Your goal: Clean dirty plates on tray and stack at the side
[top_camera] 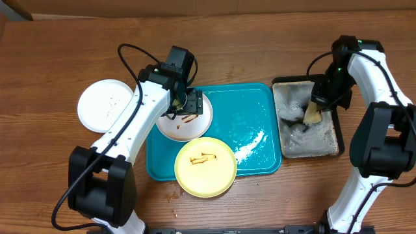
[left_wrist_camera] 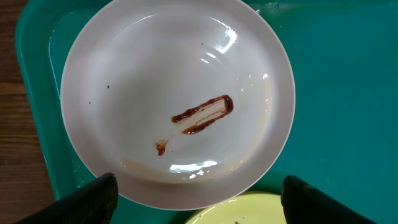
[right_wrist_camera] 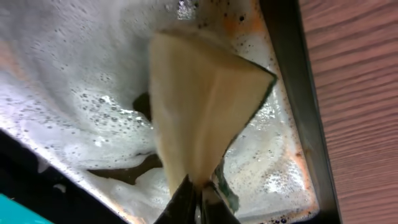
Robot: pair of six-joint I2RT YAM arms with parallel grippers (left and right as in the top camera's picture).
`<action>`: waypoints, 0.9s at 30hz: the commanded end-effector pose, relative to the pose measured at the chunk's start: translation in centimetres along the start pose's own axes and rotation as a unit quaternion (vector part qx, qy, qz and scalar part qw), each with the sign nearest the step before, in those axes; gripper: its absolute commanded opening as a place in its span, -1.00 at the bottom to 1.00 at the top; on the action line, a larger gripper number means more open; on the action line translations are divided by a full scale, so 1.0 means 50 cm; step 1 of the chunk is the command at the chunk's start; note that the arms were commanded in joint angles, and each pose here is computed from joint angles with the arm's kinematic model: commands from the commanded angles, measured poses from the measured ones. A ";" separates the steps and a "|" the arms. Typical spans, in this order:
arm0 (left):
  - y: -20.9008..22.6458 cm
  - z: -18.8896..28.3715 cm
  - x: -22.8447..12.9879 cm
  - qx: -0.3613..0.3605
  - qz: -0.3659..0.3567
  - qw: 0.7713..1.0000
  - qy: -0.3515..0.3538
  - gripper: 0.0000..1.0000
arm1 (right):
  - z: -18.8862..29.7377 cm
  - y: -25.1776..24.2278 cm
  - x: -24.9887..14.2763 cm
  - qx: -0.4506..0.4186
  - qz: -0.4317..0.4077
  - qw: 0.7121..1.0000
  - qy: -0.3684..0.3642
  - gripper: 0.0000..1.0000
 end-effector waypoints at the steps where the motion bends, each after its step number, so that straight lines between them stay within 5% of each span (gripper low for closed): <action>1: -0.005 0.017 0.006 0.000 -0.019 1.000 -0.017 0.69 | 0.026 0.013 0.012 0.003 0.006 1.000 -0.023 -0.92; 11: -0.006 0.017 0.006 -0.001 -0.019 1.000 -0.017 0.69 | 0.035 0.046 -0.008 -0.048 0.040 0.997 -0.033 -0.92; 27: -0.006 0.017 0.007 -0.001 -0.026 0.999 -0.018 0.68 | 0.046 0.013 -0.045 -0.196 -0.019 0.980 -0.039 -0.92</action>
Point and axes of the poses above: each gripper's point midway between its finger pads, its own z axis back along the fingers, its own y axis along the line the jaws close on, x = y × z, the point moved 7 cm from there along z, back along the fingers, and after that the axes turned 4 degrees about -z, right-handed, at the moved point
